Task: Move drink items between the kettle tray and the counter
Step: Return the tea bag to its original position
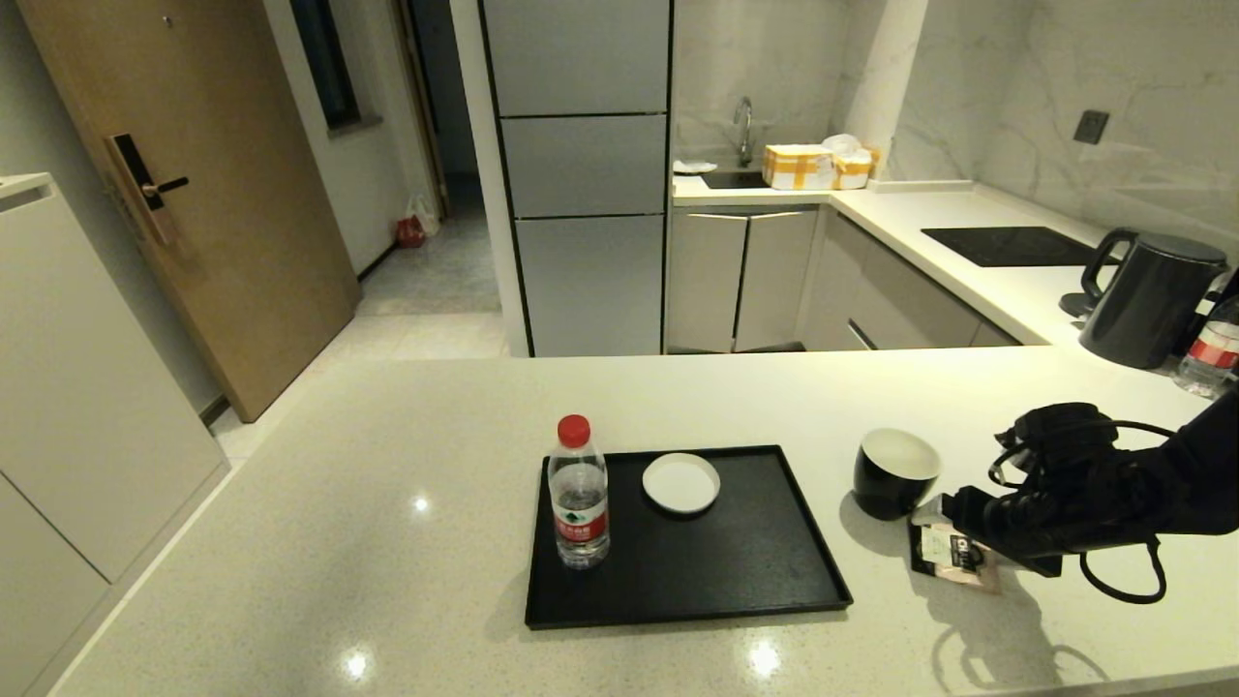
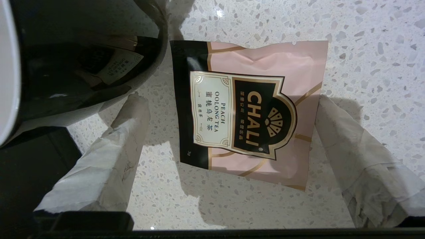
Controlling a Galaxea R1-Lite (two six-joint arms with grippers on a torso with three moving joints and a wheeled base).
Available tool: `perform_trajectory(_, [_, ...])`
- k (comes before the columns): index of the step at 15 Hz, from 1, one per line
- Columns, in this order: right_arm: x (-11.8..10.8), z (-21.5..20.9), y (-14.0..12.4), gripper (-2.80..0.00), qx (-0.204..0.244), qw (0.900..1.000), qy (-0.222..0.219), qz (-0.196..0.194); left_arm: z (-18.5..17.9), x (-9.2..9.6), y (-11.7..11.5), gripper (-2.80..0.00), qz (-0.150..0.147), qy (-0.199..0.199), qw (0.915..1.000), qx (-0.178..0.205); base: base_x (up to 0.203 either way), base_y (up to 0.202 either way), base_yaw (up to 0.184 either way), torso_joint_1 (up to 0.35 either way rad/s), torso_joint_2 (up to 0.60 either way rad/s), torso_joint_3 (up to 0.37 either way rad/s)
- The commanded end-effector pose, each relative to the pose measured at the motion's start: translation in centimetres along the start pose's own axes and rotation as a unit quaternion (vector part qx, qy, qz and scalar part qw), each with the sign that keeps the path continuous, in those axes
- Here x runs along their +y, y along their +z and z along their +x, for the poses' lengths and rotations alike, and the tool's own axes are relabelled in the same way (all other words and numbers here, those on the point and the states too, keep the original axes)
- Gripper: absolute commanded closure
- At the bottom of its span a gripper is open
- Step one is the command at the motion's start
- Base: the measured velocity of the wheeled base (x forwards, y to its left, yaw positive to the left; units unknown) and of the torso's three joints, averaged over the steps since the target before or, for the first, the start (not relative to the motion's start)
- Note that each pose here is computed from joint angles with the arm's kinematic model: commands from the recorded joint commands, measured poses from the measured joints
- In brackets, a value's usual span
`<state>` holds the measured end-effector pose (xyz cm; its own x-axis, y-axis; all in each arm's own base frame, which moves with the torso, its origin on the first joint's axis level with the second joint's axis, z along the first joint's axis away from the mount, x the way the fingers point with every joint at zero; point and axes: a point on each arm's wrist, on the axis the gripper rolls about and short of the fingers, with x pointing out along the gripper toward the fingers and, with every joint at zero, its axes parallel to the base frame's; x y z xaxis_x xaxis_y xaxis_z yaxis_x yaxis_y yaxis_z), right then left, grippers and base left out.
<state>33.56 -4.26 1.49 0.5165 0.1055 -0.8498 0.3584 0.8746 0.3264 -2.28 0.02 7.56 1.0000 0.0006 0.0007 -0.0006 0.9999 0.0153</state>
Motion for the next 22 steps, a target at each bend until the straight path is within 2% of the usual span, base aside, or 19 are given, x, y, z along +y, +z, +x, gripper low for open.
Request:
perform_trajectory(1, [-0.14,0.42,-0.13,-2.80,0.005,1.000,-0.003,0.002,0.00,0.00,-0.04,0.00,0.000,0.000,1.0000,0.000,0.000,0.000,0.000,0.000,0.00,0.000])
perform_trajectory(12, [-0.23,0.44,-0.31,-2.80,0.008,1.000,-0.006,0.001,0.00,0.00,-0.04,0.00,-0.001,0.000,1.0000,0.000,0.000,0.000,0.000,0.000,0.00,0.000])
perform_trajectory(13, [-0.28,0.49,-0.41,-0.54,0.009,1.000,-0.007,0.001,0.00,0.00,-0.04,0.00,0.000,0.000,1.0000,0.000,0.000,0.000,0.000,0.000,0.00,0.000])
perform_trajectory(14, [-0.29,0.51,-0.42,0.00,0.009,1.000,-0.009,0.002,0.00,0.00,-0.04,0.00,0.000,0.000,1.0000,0.000,0.000,0.000,0.000,0.000,0.00,0.000])
perform_trajectory(22, [-0.37,0.62,-0.55,0.00,0.012,1.000,-0.011,0.002,0.00,0.00,-0.04,0.00,-0.001,0.000,1.0000,0.000,0.000,0.000,0.000,0.000,0.00,0.000])
